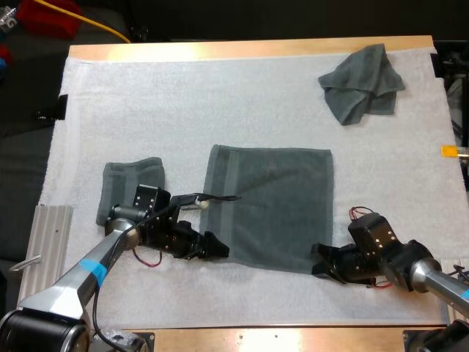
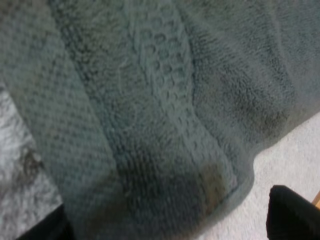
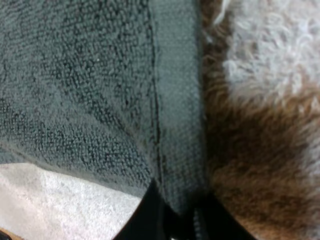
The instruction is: Pick towel from pile, fold and stack
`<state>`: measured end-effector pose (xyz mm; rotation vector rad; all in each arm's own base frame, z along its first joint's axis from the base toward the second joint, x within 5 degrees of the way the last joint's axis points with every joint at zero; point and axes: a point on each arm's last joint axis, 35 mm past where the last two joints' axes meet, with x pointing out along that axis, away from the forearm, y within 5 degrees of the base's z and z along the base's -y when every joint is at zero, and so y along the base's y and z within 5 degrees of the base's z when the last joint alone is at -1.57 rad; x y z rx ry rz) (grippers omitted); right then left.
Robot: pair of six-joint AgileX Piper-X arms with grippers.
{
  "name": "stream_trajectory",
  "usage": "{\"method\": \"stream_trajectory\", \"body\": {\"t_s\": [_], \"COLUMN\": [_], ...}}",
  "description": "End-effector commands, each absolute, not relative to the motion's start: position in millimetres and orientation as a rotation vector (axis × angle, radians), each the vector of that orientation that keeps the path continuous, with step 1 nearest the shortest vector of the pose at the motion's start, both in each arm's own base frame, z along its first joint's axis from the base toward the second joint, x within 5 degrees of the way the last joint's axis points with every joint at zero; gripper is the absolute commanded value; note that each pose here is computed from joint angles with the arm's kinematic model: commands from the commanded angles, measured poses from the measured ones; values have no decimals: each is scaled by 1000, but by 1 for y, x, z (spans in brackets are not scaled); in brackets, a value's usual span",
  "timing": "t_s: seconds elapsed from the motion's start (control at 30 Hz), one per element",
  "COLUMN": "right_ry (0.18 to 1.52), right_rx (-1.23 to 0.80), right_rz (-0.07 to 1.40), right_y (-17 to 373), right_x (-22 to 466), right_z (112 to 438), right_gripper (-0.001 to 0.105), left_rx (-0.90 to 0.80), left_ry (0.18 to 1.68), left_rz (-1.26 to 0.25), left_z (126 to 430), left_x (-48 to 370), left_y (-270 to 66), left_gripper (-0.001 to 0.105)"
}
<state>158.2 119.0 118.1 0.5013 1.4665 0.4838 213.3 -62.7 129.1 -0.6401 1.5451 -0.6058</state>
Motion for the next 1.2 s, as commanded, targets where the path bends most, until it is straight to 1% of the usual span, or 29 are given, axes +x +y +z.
{"method": "stream_trajectory", "body": {"t_s": [0.0,0.13,0.23,0.4,0.63,0.67,0.7,0.73,0.77,0.97,1.17], "right_ry": [1488,1488,1488,1488,1488,1488,1489,1490,1491,1461,1421], "right_rx": [476,476,476,476,476,476,476,477,478,491,495], "right_rz": [454,454,454,454,454,454,455,457,459,490,504], "right_y": [117,117,117,117,117,117,117,117,117,119,118], "right_x": [155,155,155,155,155,155,154,154,154,158,157], "right_z": [112,112,112,112,112,112,112,112,112,120,138], "right_gripper": [0,0,0,0,0,0,0,0,0,0,1], "left_rx": [-638,-634,-629,-603,-593,-586,-575,-567,-560,-544,-498], "left_ry": [1568,1589,1598,1595,1578,1578,1582,1585,1590,1645,1649], "left_rz": [-606,-592,-581,-555,-556,-548,-533,-522,-516,-503,-496], "left_z": [129,128,128,127,127,127,126,126,126,127,140], "left_x": [211,209,208,208,210,210,210,210,209,202,194], "left_y": [-64,-63,-63,-62,-62,-62,-61,-61,-60,-59,-57], "left_gripper": [69,68,62,39,23,18,10,3,1,0,0]}}
